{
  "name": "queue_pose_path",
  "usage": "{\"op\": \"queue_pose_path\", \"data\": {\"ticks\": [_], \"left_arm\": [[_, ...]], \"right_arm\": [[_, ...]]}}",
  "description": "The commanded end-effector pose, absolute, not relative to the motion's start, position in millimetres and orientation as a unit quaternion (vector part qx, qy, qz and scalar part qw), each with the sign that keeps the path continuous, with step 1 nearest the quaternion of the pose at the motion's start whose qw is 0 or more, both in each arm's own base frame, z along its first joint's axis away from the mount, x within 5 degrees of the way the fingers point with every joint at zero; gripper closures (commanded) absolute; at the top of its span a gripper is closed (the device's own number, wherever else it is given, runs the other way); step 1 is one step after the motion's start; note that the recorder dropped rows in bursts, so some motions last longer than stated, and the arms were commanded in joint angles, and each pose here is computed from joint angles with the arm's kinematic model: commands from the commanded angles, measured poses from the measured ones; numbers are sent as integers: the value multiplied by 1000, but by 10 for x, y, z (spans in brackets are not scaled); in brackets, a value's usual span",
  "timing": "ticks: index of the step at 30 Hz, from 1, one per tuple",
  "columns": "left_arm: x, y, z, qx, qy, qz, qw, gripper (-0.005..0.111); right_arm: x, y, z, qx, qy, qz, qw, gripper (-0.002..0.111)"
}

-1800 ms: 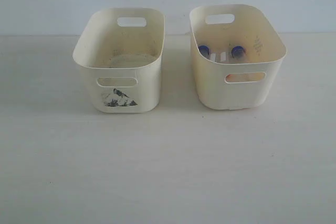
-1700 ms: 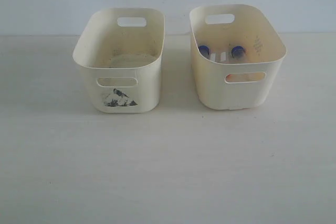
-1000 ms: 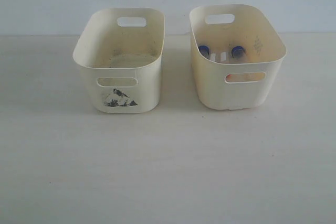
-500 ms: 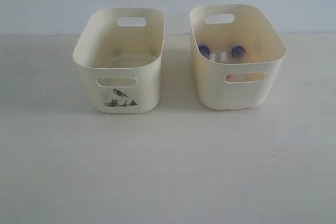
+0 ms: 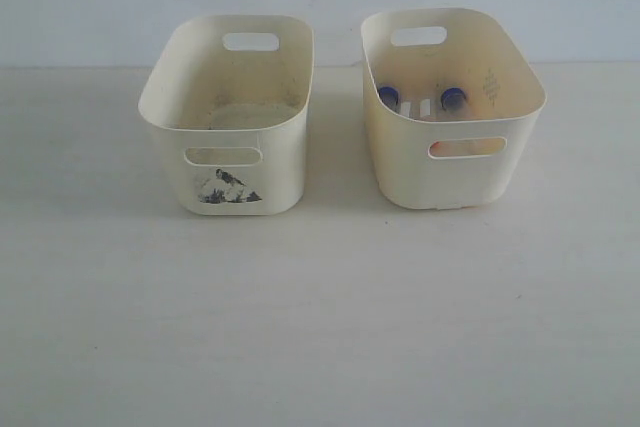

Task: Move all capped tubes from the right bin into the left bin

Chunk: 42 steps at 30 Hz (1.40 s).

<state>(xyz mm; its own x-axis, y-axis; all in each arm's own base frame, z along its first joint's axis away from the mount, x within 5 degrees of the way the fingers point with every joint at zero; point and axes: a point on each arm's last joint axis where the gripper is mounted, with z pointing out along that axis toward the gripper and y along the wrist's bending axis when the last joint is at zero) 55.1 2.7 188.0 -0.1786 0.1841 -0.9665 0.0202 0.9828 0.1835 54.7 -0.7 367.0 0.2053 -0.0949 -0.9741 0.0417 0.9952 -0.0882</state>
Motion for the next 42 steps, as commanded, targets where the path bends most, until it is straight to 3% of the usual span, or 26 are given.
{"op": "queue_pose_path", "data": {"ticks": [1,5,11,20,27,34,42], "left_arm": [[552,24,1900,61,762,58,643,102],[552,24,1900,61,762,58,643,102],[552,24,1900,61,762,58,643,102],[552,24,1900,61,762,58,643,102],[552,24,1900,61,762,58,643,102],[552,24,1900,61,762,58,643,102],[552,24,1900,61,762,58,643,102]], "right_arm": [[913,8,3820,-43,768,-29,638,108],[1245,-6,3897,-43,790,-27,611,108],[1550,-32,3923,-32,766,-30,641,108],[2083,-47,3770,30,766,26,642,108],[2693,27,3685,18,837,60,544,108],[3292,263,3967,-62,867,69,489,108],[3982,317,3949,-17,931,102,350,108]]}}
